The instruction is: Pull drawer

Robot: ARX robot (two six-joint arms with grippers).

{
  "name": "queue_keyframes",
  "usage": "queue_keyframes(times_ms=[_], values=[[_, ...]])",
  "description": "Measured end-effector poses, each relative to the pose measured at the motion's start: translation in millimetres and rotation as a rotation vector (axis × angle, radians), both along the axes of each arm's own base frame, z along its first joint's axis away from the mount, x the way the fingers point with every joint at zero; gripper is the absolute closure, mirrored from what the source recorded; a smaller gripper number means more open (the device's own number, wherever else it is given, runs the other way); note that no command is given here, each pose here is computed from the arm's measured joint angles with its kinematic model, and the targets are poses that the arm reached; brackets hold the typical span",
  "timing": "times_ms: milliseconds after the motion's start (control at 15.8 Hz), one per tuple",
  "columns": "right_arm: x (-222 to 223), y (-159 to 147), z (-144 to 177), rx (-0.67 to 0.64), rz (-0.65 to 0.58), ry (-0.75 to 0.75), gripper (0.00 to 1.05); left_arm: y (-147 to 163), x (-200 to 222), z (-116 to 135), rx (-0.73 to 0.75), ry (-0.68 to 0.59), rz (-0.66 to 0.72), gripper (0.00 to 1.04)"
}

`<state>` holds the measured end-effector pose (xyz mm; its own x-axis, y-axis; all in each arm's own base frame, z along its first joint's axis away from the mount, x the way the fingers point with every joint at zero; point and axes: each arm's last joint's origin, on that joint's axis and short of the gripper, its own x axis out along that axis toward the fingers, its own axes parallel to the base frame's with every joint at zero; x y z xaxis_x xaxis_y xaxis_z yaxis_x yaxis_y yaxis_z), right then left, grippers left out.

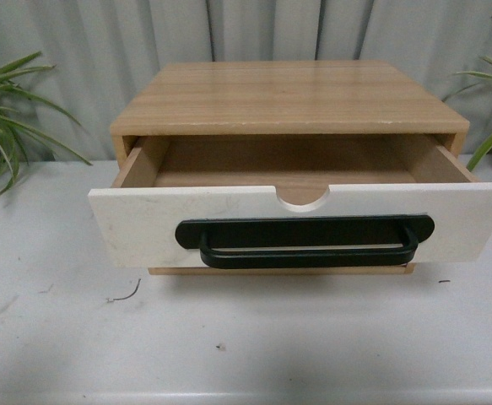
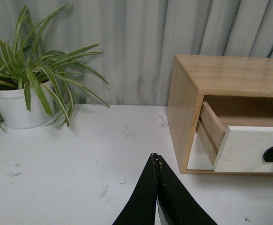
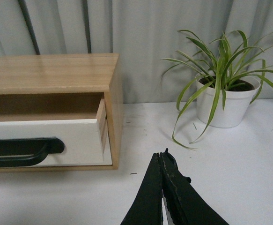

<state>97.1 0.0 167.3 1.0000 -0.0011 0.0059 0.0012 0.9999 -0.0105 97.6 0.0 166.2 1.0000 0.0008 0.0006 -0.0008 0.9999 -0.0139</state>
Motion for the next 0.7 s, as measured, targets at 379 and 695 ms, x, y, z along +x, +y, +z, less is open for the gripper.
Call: queue_keyframes(times_ms=[379, 695], values=[[0.0, 0.0, 0.0, 0.0, 0.0, 0.0, 0.9, 0.0, 0.0, -0.3, 0.0, 0.003, -0.001, 0.85], [0.0, 0.0, 0.0, 0.0, 0.0, 0.0, 0.34, 0.0, 0.0, -0.3, 0.0, 0.003, -0.001, 0.29]])
